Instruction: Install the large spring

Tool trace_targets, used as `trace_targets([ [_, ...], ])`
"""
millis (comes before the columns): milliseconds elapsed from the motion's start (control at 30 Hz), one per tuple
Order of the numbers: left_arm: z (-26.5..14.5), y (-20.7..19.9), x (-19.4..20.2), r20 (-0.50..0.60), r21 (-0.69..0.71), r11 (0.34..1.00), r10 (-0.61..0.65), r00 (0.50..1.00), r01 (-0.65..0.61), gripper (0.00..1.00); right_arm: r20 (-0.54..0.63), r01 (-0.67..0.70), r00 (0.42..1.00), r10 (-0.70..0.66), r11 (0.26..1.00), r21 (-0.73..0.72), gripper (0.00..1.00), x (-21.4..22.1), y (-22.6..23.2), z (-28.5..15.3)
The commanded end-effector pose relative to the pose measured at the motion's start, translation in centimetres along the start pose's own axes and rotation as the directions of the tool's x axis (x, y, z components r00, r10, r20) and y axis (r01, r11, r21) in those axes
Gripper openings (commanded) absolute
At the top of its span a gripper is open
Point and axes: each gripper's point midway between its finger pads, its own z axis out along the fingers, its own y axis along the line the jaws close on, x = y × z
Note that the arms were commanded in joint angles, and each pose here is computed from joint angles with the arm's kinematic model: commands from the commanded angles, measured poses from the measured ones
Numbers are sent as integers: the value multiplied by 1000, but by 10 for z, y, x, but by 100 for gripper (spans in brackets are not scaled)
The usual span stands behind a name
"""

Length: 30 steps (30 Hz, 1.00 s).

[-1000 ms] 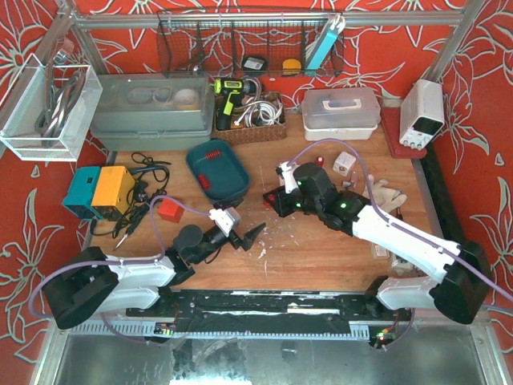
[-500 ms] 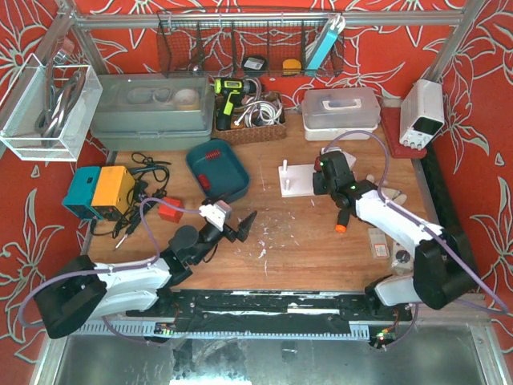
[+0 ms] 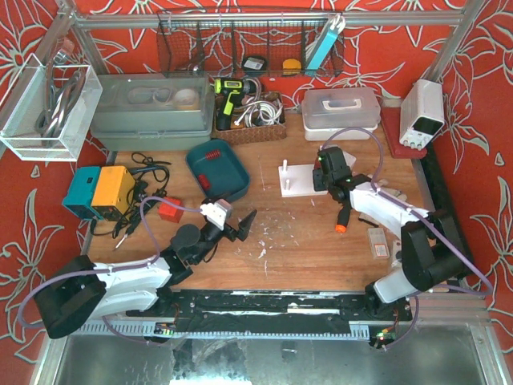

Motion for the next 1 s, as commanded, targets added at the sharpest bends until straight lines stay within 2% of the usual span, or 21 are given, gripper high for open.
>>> trace_targets([
  [0, 3, -1, -14, 35, 0, 1000, -15, 999, 15, 100, 74, -21, 997, 21, 1000, -2, 0, -24, -2, 1],
  [467, 6, -3, -9, 19, 6, 1000, -8, 1000, 8, 100, 43, -27, 999, 26, 1000, 5, 0, -18, -2, 20],
  [733, 7, -3, -9, 17, 5, 1000, -9, 1000, 9, 100, 19, -45, 999, 44, 999, 15, 45, -14, -5, 24],
  [833, 7, -3, -8, 15, 4, 1000, -9, 1000, 9, 100, 23, -52, 998, 52, 998, 18, 55, -21, -7, 18],
  [967, 10, 4, -5, -6, -39, 999, -33, 999, 33, 100, -51, -61, 997, 61, 998, -6, 64, -20, -6, -1],
])
